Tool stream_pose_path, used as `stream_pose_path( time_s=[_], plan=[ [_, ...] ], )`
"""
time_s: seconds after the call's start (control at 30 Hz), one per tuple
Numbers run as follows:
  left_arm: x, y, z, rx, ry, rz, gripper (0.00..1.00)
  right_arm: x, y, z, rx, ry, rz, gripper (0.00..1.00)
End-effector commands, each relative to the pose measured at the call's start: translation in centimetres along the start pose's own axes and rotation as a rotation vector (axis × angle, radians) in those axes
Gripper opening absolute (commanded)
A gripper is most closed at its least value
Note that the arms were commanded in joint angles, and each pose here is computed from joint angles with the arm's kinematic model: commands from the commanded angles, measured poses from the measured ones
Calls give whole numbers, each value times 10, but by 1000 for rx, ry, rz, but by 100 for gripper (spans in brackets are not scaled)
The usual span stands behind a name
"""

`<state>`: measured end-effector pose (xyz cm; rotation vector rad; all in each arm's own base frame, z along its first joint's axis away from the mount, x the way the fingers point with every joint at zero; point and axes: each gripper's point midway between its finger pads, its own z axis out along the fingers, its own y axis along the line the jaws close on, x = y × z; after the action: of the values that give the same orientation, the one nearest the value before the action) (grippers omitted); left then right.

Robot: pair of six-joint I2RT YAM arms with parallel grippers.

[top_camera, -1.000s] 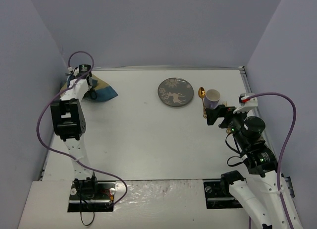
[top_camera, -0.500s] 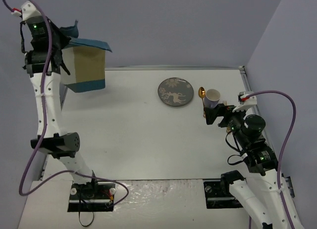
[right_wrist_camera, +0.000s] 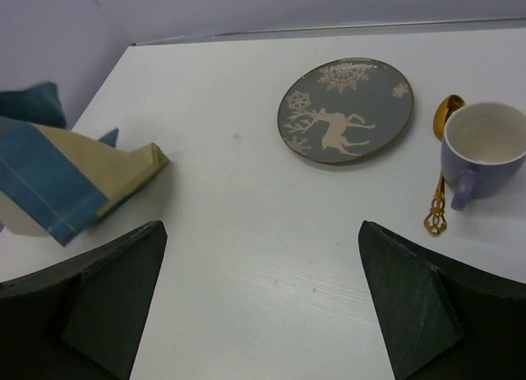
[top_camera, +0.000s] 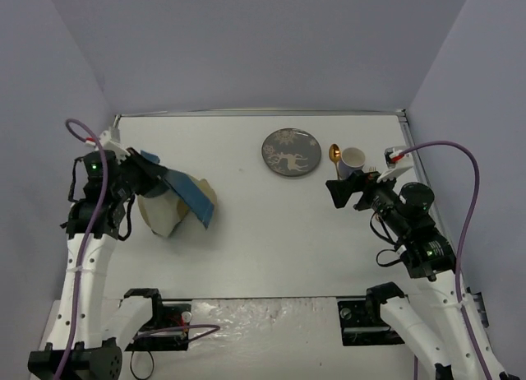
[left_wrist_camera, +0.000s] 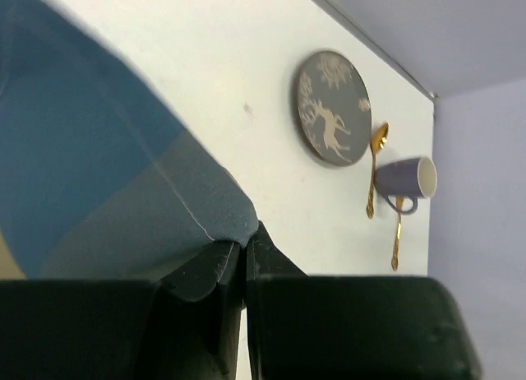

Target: Set the dinner table for one person

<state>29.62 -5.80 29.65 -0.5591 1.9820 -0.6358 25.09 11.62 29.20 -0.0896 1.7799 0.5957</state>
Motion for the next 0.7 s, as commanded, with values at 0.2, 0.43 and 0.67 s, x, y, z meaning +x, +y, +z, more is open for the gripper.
stream_pose_path(
  time_s=[0.2,0.43,0.67],
  plan=[
    [71,8,18,123,101,-129,0,31,15,43,-110,114,118,100],
    [-30,-85,41,313,-28,-70,0,24,11,53,-76,108,112,100],
    [-85,-177,-51,552,-216,62,0,8,17,57,-83,83,95,100]
  ],
)
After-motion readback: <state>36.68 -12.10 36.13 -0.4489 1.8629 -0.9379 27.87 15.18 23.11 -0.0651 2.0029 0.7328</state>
